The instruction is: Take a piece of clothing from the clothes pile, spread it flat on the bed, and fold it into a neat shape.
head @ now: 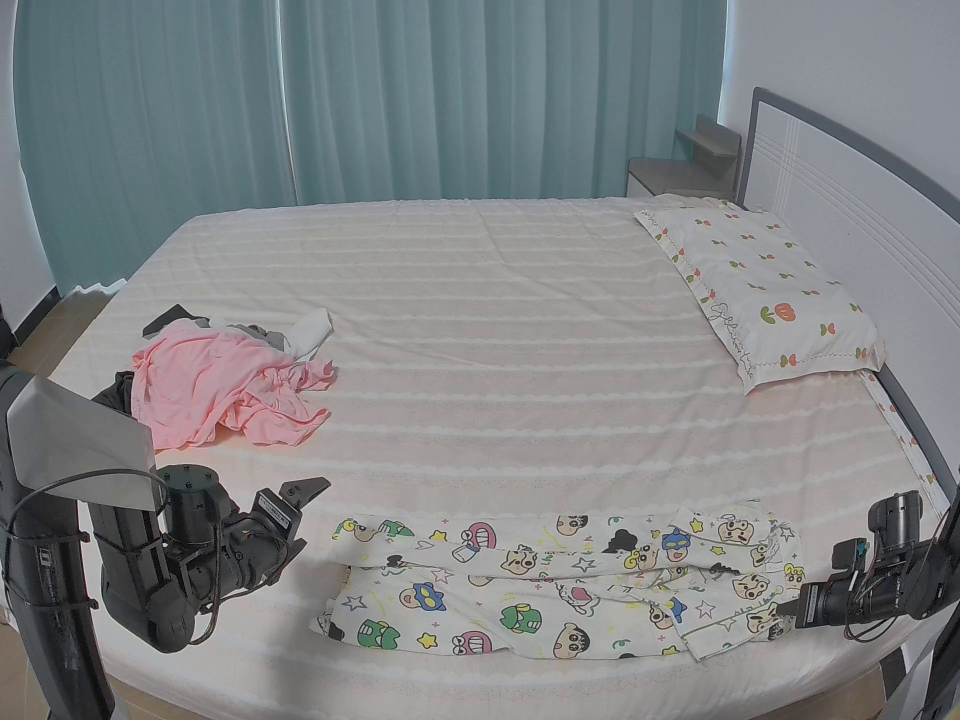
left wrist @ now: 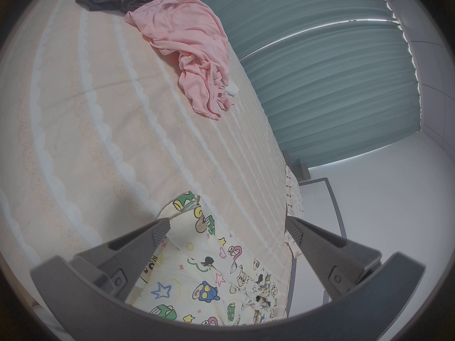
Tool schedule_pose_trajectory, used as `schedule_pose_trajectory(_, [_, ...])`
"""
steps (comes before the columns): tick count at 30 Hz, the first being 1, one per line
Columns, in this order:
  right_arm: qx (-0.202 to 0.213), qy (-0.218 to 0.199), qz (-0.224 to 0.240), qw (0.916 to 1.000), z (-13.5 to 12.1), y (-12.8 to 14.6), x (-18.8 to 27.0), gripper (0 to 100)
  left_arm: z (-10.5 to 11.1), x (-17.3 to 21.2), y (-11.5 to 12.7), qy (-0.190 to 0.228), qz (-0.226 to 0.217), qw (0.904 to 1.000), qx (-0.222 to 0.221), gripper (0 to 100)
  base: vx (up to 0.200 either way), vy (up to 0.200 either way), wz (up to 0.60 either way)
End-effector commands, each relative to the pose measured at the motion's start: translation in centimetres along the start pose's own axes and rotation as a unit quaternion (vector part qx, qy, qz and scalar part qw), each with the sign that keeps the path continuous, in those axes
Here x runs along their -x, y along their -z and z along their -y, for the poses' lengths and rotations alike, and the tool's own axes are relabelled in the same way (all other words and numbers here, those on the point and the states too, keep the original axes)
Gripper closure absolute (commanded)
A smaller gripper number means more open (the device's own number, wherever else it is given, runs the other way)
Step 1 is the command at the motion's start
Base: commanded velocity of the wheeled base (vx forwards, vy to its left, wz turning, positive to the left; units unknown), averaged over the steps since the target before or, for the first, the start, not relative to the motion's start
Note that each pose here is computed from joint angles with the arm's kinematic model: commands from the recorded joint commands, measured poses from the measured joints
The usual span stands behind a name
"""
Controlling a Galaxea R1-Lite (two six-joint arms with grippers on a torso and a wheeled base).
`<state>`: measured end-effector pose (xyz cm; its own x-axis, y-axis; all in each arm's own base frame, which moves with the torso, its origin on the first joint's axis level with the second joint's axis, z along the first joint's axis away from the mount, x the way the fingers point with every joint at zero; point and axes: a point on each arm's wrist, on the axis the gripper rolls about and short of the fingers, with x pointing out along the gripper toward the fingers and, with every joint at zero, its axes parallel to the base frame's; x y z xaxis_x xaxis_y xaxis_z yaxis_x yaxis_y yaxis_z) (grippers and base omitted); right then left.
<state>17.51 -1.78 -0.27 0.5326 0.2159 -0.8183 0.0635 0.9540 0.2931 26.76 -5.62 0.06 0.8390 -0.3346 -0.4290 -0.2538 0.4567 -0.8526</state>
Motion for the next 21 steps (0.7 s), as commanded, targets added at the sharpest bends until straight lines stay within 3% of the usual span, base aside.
schedule_pose_trajectory(1, [-0.009, 0.002, -0.024, 0.9997, 0.2, 0.8, -0.4, 0, 0.1, 0.0, 0.0, 0.007, 0.003, 1.0000, -0.001, 0, 0.000, 0.000, 0.00])
schedule_pose_trajectory(8, [-0.025, -0.007, 0.029, 0.9992, -0.2, -0.2, 1.4, 0, 0.3, 0.1, 0.3, 0.008, -0.001, 0.9998, -0.016, 0, 0.000, 0.000, 0.00])
schedule_pose_trajectory(12, [-0.089, -0.110, 0.071, 0.9874, -1.4, -0.9, 3.9, 0, 2.2, 0.3, 1.8, 0.031, 0.003, 0.9976, -0.062, 0, 0.000, 0.000, 0.00])
schedule_pose_trajectory(14, [-0.101, -0.141, 0.064, 0.9827, -1.6, -0.8, 4.1, 0, 2.5, 0.2, 2.2, 0.036, 0.001, 0.9949, -0.094, 0, 0.000, 0.000, 0.00])
schedule_pose_trajectory(15, [-0.110, -0.167, 0.042, 0.9788, -1.7, -0.5, 4.0, 0, 2.8, 0.0, 2.4, 0.044, 0.001, 0.9897, -0.137, 0, 0.000, 0.000, 0.00])
schedule_pose_trajectory(17, [-0.119, -0.190, 0.010, 0.9746, -1.7, 0.0, 3.9, 0, 3.3, -0.8, 2.2, 0.051, 0.004, 0.9822, -0.181, 0, 0.000, 0.000, 0.00])
schedule_pose_trajectory(19, [-0.123, -0.201, -0.004, 0.9719, -1.7, 0.2, 3.8, 0, 3.5, -1.3, 2.1, 0.046, 0.003, 0.9788, -0.200, 0, 0.000, 0.000, 0.00])
schedule_pose_trajectory(21, [-0.120, -0.227, -0.014, 0.9665, -1.4, 0.5, 4.1, 0, 4.2, -3.1, 1.3, 0.013, -0.015, 0.9717, -0.235, 0, 0.000, 0.000, 0.00])
